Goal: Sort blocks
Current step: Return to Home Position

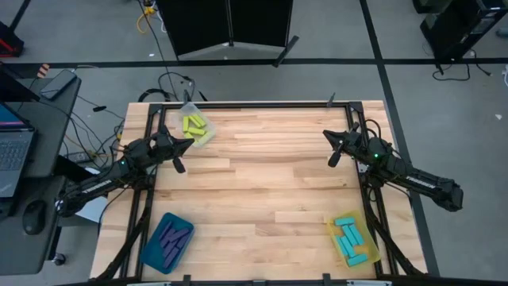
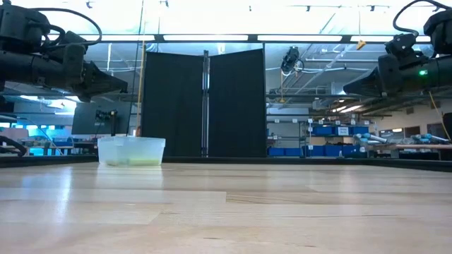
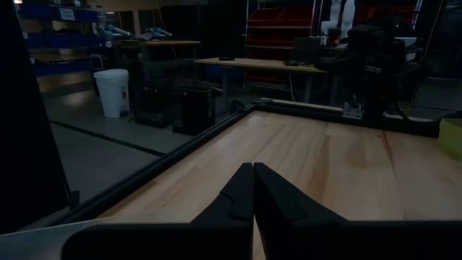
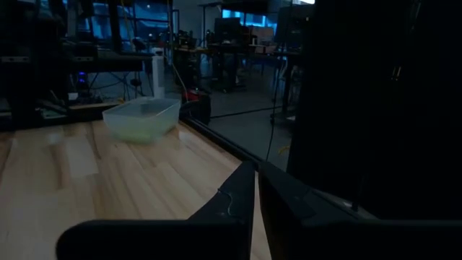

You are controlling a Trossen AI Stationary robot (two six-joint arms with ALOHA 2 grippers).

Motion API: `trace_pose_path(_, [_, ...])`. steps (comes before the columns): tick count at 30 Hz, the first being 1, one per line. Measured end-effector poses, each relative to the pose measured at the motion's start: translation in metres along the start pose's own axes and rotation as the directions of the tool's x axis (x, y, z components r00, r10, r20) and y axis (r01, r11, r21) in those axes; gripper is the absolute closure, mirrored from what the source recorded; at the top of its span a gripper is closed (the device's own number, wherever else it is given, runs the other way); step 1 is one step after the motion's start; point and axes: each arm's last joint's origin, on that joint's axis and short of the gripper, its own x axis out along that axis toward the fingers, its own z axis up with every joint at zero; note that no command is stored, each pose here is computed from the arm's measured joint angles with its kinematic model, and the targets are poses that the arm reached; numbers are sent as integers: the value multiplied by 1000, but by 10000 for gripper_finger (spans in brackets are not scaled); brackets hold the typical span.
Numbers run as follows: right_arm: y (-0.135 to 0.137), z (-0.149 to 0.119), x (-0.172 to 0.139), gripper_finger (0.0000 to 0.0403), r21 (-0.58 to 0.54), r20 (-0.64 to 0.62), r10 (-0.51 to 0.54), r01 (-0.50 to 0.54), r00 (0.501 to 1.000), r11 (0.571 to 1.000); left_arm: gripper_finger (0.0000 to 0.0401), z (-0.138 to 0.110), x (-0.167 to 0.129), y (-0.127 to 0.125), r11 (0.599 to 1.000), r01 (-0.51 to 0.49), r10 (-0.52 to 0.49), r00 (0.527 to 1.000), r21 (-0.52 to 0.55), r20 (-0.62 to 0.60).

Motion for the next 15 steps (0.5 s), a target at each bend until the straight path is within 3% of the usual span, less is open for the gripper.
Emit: trace_pose_path(15, [0, 0, 0, 371, 0, 0, 0, 0, 1000, 1000, 386, 0, 0, 0, 1000, -1, 1, 1000, 1, 0])
